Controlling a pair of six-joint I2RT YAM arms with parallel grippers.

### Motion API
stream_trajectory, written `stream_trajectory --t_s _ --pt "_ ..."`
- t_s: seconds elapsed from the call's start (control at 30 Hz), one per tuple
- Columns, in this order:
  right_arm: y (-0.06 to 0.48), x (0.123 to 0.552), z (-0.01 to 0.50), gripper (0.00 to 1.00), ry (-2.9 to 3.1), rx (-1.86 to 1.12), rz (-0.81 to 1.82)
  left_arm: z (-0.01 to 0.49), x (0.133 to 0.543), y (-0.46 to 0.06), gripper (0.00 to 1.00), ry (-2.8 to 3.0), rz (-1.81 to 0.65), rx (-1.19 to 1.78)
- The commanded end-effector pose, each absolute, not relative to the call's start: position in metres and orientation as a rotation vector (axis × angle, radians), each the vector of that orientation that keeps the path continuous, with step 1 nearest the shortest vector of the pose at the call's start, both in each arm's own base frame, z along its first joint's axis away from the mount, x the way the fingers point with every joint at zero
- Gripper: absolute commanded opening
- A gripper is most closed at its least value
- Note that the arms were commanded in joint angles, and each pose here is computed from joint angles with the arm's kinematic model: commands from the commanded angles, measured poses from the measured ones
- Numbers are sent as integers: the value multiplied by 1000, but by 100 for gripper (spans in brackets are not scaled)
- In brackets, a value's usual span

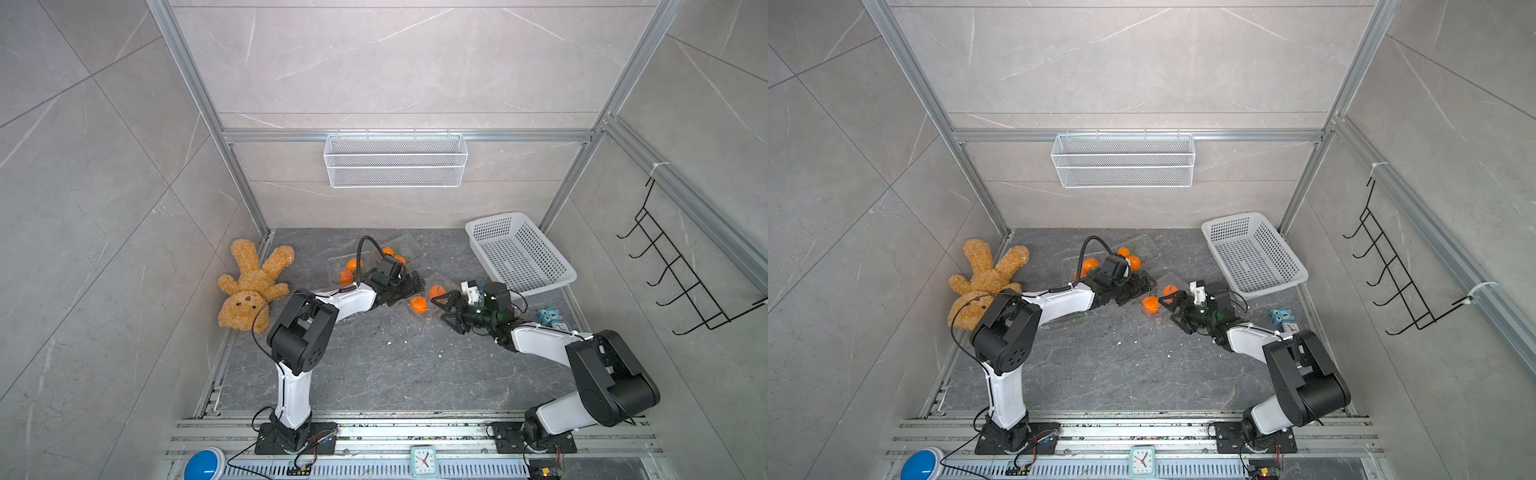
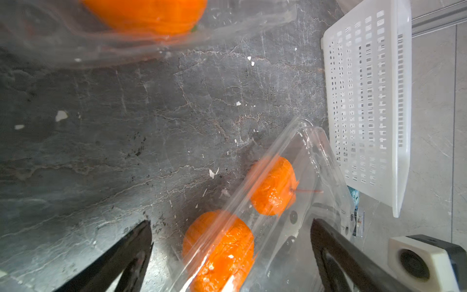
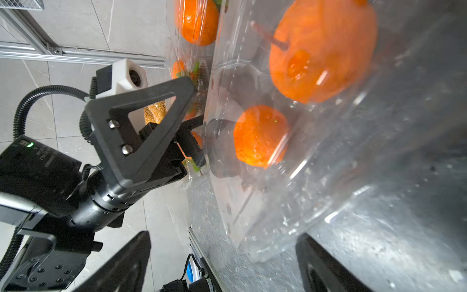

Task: Take oranges out of containers
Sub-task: Open the packing box at the center of the board.

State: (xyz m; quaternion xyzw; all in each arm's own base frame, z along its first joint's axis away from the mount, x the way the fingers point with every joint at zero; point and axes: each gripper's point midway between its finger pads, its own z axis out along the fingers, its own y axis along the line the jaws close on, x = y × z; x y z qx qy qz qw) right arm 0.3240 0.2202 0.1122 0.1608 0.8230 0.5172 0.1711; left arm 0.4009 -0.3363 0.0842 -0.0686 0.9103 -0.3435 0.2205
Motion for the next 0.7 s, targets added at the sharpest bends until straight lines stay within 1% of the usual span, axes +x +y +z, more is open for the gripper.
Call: stream_trajectory --t_s 0.0,0.23,0.67 --pt "218 320 117 92 2346 405 1428 107 406 -340 99 2450 -1004 -187" --pt "221 320 126 92 2319 394 1475 109 407 -342 100 2443 -1016 -186" --pt "219 328 117 92 2300 441 1483 109 405 -342 99 2439 -1034 -193"
